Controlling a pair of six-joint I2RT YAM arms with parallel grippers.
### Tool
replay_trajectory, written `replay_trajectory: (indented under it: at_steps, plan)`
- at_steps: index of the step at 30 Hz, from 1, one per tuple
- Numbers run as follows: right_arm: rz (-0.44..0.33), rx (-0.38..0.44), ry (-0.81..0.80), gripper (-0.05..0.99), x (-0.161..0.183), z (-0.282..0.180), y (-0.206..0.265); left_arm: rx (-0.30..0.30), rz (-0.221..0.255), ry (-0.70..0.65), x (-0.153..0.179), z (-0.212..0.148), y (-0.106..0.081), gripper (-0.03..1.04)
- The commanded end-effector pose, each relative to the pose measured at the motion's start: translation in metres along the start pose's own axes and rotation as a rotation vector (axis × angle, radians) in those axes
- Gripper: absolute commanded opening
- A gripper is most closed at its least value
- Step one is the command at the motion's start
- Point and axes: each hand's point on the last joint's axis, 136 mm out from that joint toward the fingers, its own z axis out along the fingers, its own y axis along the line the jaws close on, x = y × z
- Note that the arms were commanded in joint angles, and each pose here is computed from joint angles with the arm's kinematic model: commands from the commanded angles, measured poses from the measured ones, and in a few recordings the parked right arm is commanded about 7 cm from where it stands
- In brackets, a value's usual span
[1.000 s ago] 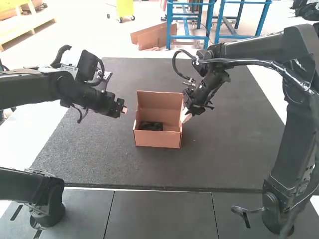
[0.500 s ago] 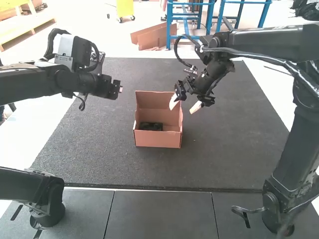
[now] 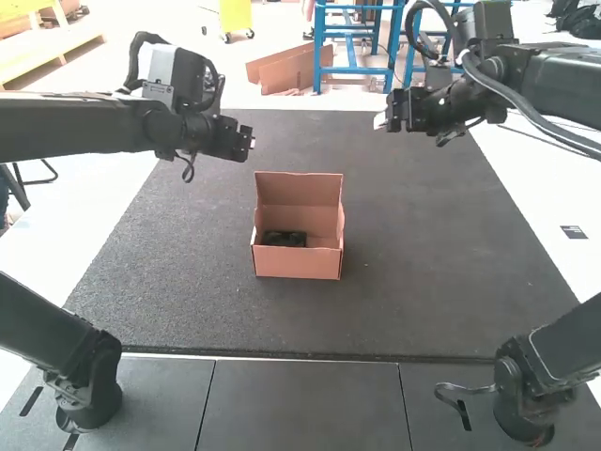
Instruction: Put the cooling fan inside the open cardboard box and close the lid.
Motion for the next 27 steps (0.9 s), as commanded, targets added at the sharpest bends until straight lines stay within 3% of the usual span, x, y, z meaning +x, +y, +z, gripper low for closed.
replay_trajectory:
  at_steps: [1,9,19,27]
  plan:
    - [0.044,0.133,-0.057,0.92,-0.003,-0.014,-0.033,0.034,-0.002,-0.052,-0.023,-0.002,-0.019,0.97]
    - [0.11,0.17,-0.079,0.92,0.003,-0.031,-0.053,0.093,0.029,-0.006,-0.008,0.014,-0.053,0.97]
    - [0.146,0.132,-0.046,0.92,0.009,-0.035,-0.051,0.131,0.065,0.136,0.031,0.019,-0.06,0.97]
    - [0.151,0.092,-0.007,0.92,0.019,-0.032,-0.044,0.167,0.058,0.255,0.064,0.008,-0.064,0.97]
